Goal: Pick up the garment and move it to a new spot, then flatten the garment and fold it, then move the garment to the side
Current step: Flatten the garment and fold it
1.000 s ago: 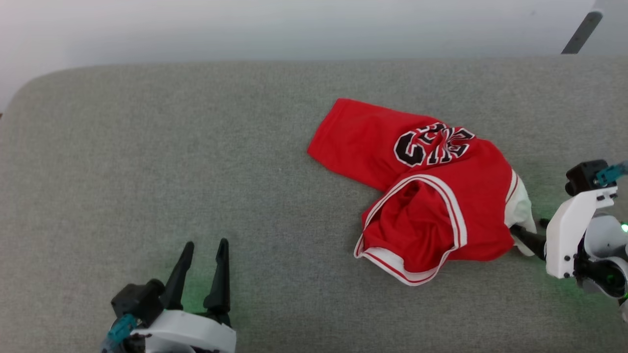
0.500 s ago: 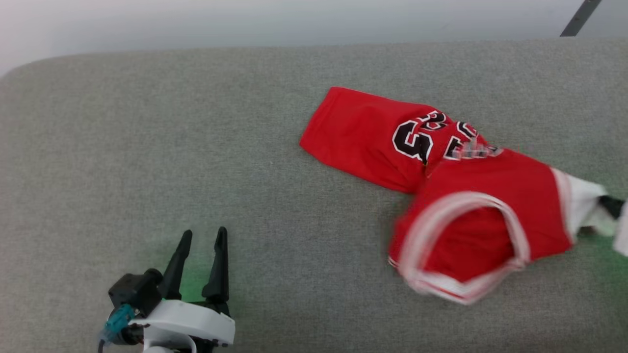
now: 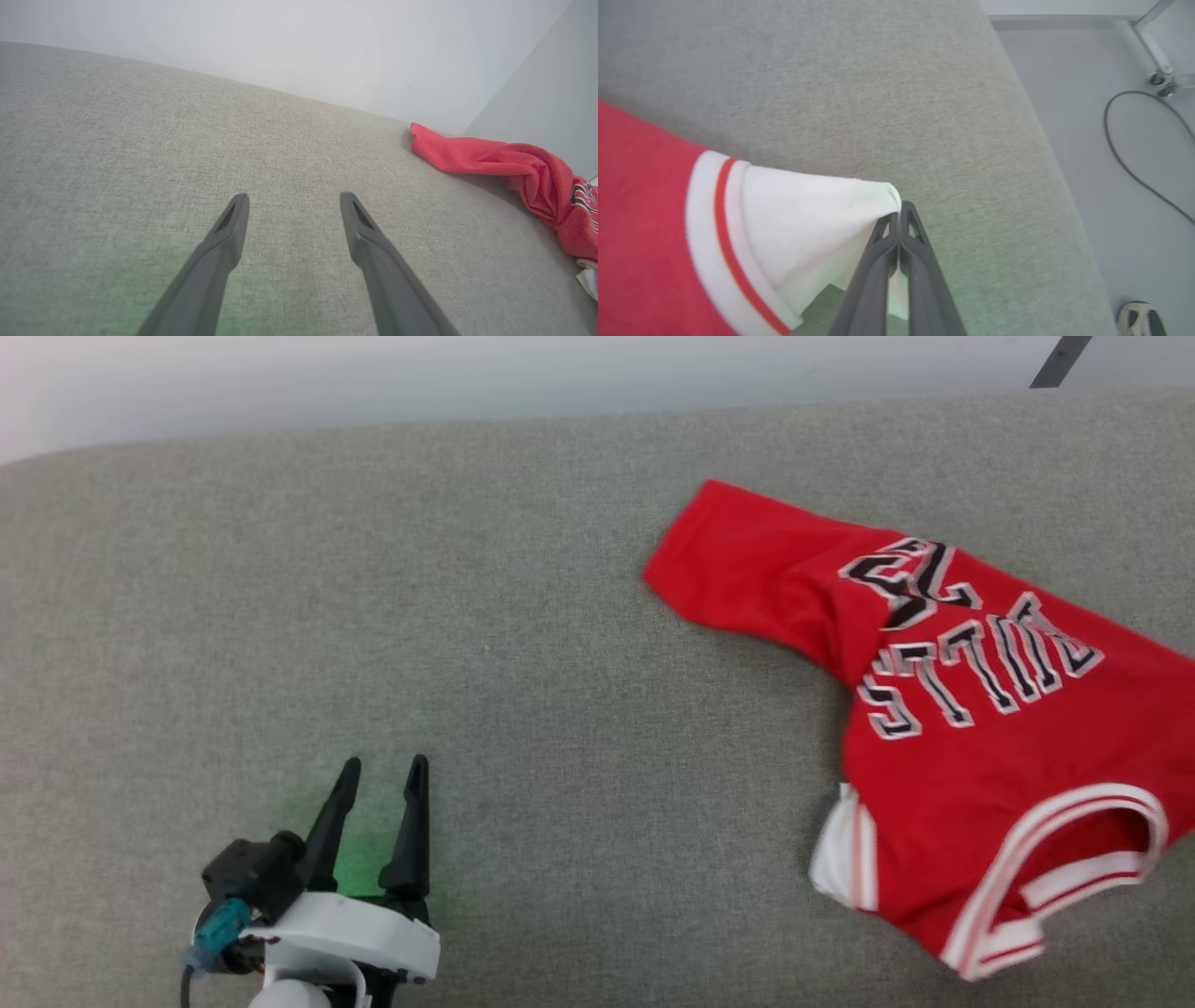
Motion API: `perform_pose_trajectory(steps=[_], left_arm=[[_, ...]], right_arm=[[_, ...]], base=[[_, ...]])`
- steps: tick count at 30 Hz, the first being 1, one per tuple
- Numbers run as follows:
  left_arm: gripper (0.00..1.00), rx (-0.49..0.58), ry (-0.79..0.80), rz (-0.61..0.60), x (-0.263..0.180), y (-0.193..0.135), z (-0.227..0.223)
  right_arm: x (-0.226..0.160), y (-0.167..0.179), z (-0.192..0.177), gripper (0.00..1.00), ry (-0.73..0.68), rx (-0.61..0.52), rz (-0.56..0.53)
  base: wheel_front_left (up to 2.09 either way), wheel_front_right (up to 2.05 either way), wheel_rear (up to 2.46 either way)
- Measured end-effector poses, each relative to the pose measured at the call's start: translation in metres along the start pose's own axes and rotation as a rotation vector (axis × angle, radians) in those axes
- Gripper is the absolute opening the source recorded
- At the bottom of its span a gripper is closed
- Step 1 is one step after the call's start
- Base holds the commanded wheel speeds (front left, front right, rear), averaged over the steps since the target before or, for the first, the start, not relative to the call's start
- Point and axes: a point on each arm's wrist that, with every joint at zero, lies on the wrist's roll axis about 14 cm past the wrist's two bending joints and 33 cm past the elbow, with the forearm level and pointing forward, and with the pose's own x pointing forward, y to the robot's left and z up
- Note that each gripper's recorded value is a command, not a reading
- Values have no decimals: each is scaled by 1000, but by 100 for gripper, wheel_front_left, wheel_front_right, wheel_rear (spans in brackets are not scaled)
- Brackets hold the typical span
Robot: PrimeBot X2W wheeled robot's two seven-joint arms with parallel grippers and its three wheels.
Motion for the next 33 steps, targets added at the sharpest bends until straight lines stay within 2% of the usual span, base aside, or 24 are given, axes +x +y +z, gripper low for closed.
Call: perform_pose_trajectory(steps=[2, 6, 7, 8, 9, 13, 16, 19, 21, 26, 29, 33], left_arm=[[100, 8, 5, -3, 0, 1, -1], [100, 28, 23, -26, 2, -1, -4], [100, 27, 30, -38, 3, -4, -6], [100, 25, 33, -51, 5, -8, -7], [100, 24, 34, -67, 7, -11, -6], [100, 43, 91, -167, 16, -31, -3], [100, 49, 196, -301, 20, -64, -4], [100, 24, 375, -431, 17, -97, -12], [100, 8, 552, -503, 7, -113, -26], [100, -26, 859, -640, -8, -151, -38], [100, -30, 987, -727, -18, -183, -43], [100, -68, 1065, -803, -17, -221, -44]], right_arm=[[0, -12, 3, 0, -13, -13, -41], [1, -14, 1, 0, -35, -19, -69], [2, -11, 3, 21, -53, 4, -63], [3, -4, 5, 58, -72, 30, -51], [3, 2, 7, 100, -92, 41, -39], [-4, 4, 28, 100, -209, 88, -24], [-12, 8, 40, 100, -292, 124, 3], [-22, 12, 51, 100, -365, 139, 34], [-28, 20, 56, 100, -397, 144, 65], [-45, 40, 58, 100, -444, 157, 138], [-54, 43, 59, 100, -461, 159, 152], [-65, 39, 58, 100, -481, 169, 150]], base=[[0, 0, 0], [0, 0, 0], [0, 0, 0], [0, 0, 0], [0, 0, 0], [0, 0, 0], [0, 0, 0], [0, 0, 0], [0, 0, 0], [0, 0, 0], [0, 0, 0], [0, 0, 0]])
